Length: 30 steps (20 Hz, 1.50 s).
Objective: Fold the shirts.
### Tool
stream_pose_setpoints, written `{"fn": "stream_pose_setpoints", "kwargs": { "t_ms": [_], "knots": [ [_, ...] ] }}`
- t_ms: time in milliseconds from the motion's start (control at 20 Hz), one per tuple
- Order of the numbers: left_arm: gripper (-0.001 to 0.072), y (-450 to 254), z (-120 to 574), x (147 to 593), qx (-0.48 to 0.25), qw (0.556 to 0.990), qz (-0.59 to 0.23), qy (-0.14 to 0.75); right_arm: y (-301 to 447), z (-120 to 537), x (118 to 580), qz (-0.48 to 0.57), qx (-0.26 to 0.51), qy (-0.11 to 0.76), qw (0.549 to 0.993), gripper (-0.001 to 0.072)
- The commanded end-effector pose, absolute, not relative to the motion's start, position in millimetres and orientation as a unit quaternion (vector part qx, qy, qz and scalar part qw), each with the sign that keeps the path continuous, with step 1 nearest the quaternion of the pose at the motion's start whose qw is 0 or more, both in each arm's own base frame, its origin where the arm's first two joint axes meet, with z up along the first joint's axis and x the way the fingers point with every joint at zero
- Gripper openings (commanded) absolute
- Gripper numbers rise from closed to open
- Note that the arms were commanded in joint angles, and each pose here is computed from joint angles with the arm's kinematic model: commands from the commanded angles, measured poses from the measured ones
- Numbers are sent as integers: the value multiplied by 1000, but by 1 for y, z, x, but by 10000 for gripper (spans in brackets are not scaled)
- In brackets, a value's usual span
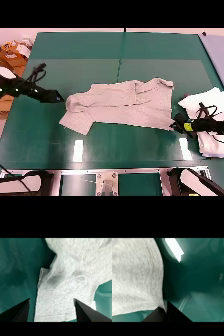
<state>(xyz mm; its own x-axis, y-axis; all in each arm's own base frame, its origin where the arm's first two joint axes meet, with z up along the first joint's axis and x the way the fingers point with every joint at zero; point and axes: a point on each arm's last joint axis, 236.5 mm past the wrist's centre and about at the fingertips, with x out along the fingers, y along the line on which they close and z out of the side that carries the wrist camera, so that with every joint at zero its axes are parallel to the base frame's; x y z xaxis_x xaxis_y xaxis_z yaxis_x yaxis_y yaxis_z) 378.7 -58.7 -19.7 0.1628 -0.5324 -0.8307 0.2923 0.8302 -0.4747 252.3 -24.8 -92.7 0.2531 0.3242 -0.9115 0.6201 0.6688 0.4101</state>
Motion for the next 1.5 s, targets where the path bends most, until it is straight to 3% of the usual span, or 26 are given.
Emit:
{"fn": "stream_pose_setpoints", "kwargs": {
  "t_ms": [0,150,300,350,450,500,600,1150,1300,1450],
  "knots": [
    [610,-82,-39,369,-112,757,-323,557,-46,-89,257,-133,391,586,697,9],
    [609,-86,-58,376,-91,776,-314,540,-49,-89,260,-136,390,579,703,9],
    [608,-118,-71,368,-100,750,-353,550,-49,-88,261,-136,391,578,703,9],
    [562,-129,-77,361,-98,737,-366,559,-49,-88,261,-136,391,578,703,9],
    [123,-137,-81,352,-82,723,-382,570,-49,-88,261,-136,391,579,703,9],
    [20,-135,-80,349,-72,717,-387,575,-49,-88,261,-136,390,579,703,9],
    [20,-122,-75,344,-58,704,-389,591,-49,-88,260,-135,390,579,703,9],
    [20,-100,-14,356,-123,692,-393,593,-52,-57,281,-109,380,567,723,8],
    [19,-112,34,366,-146,707,-410,558,-21,10,314,-1,404,529,746,8],
    [19,-114,136,388,-123,783,-390,469,-5,143,353,87,390,407,821,8]
  ]
}}
